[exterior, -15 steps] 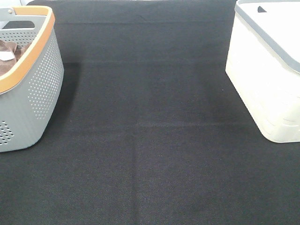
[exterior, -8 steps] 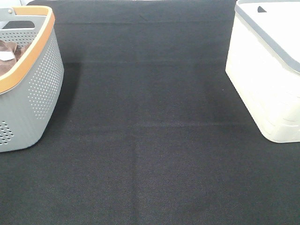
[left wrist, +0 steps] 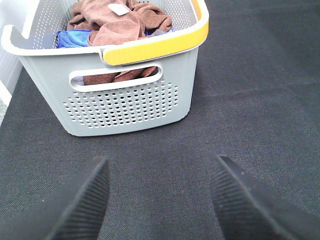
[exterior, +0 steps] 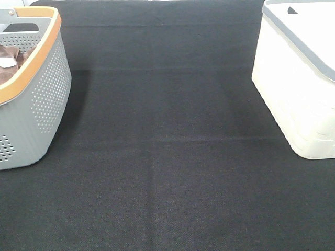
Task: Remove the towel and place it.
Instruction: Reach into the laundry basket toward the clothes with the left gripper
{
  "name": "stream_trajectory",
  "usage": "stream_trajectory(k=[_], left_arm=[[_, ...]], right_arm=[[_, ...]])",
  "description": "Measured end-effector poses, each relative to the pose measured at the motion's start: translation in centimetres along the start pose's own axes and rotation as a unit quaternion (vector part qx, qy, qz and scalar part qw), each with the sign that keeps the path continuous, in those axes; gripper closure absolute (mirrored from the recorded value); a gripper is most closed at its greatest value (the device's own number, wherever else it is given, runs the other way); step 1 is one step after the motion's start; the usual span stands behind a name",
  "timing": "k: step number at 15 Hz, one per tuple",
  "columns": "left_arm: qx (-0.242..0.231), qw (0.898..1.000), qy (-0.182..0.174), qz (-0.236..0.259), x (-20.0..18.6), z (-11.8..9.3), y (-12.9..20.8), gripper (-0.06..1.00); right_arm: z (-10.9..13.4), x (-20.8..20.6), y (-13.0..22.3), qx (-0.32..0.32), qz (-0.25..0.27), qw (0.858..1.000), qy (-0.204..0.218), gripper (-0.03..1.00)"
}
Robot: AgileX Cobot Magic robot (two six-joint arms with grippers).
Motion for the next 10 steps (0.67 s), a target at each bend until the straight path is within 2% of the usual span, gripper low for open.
stream_trajectory(k=[2, 3, 6, 8, 10], left_arm=[[-0.004, 1.000, -0.022, 0.000, 0.0, 0.7, 0.0, 0.36], [-0.004, 1.000, -0.022, 0.000, 0.0, 0.7, 0.0, 0.36], [-0.010, 0.997, -0.057, -0.041, -0.3, 1.8, -1.6, 0.36], [-0.017, 0.996, -0.060, -0.070, 0.5, 2.0, -3.6, 0.36], [-0.050, 0.994, -0.054, -0.081, 1.8, 2.0, -5.2, 0.36]], right_arm=[[0.0, 0.0, 0.0, 0.000, 0.000, 1.000, 0.000, 0.28], [0.0, 0.0, 0.0, 0.000, 0.000, 1.000, 0.000, 0.28], [0.0, 0.0, 0.0, 0.000, 0.000, 1.000, 0.000, 0.28], [0.0, 0.0, 0.0, 0.000, 0.000, 1.000, 0.000, 0.28], [0.0, 0.0, 0.0, 0.000, 0.000, 1.000, 0.000, 0.28]])
Point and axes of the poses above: a point on each arm's last joint axis where the gripper is mounted, x pointing out along that axis toward the gripper, z along the wrist's bending axis when the last joint is at zero, y = z × x, the point moved 6 cm from there along x, pointing out along that axis toward the gripper, and after that the axes turned 4 degrees about x, right-handed, at the moved point
